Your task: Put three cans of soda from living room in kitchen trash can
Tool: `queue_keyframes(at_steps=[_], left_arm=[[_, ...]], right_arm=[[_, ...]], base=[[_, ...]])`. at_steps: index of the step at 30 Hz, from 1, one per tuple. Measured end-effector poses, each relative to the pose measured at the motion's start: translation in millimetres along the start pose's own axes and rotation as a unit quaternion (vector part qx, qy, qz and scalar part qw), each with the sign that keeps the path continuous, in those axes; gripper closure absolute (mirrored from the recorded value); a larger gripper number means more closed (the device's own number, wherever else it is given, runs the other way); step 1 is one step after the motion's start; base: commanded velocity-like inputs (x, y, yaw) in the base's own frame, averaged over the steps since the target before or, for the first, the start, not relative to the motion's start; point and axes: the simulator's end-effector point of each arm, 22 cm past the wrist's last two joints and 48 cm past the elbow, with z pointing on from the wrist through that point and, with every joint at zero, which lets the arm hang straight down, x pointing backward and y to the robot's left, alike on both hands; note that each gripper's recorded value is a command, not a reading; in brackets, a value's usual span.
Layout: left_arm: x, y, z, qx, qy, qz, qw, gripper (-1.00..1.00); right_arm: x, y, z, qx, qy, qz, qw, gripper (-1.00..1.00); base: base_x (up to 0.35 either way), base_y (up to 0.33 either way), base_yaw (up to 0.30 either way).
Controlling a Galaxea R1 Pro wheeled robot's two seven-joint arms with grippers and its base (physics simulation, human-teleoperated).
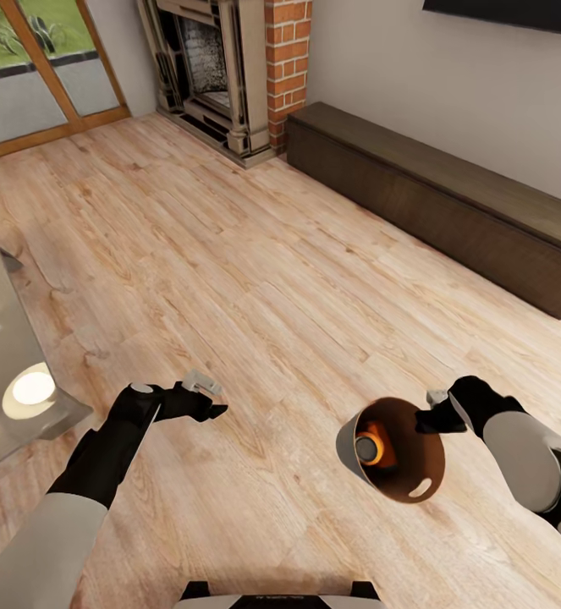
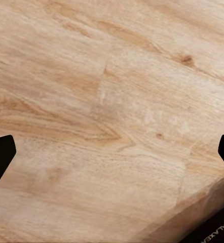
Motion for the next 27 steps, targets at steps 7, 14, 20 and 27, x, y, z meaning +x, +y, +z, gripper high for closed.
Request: queue_keyframes(at_steps=[7, 14, 20, 27], left_arm=[[6, -1, 10.0, 0.002, 0.002, -0.001, 1.0, -1.0], [11, -1, 20.2, 0.004, 0.002, -0.001, 1.0, -1.0], [14, 0, 28.3, 0.005, 0.002, -0.001, 1.0, -1.0], [18, 1, 38.1, 0.005, 0.002, 0.0, 1.0, -1.0]], right_arm=[[8, 2, 14.5, -0.005, 0.009, 0.001, 0.9999, 1.0], [22, -26, 17.7, 0.008, 0.035, 0.023, 0.9991, 1.0], [42, -31, 19.6, 0.004, 0.086, 0.053, 0.9948, 1.0], [57, -45, 19.1, 0.056, 0.142, 0.031, 0.9878, 1.0]], base=[[0.0, 0.0, 0.0], [0.0, 0.0, 0.0], [0.0, 0.0, 0.0], [0.0, 0.0, 0.0]])
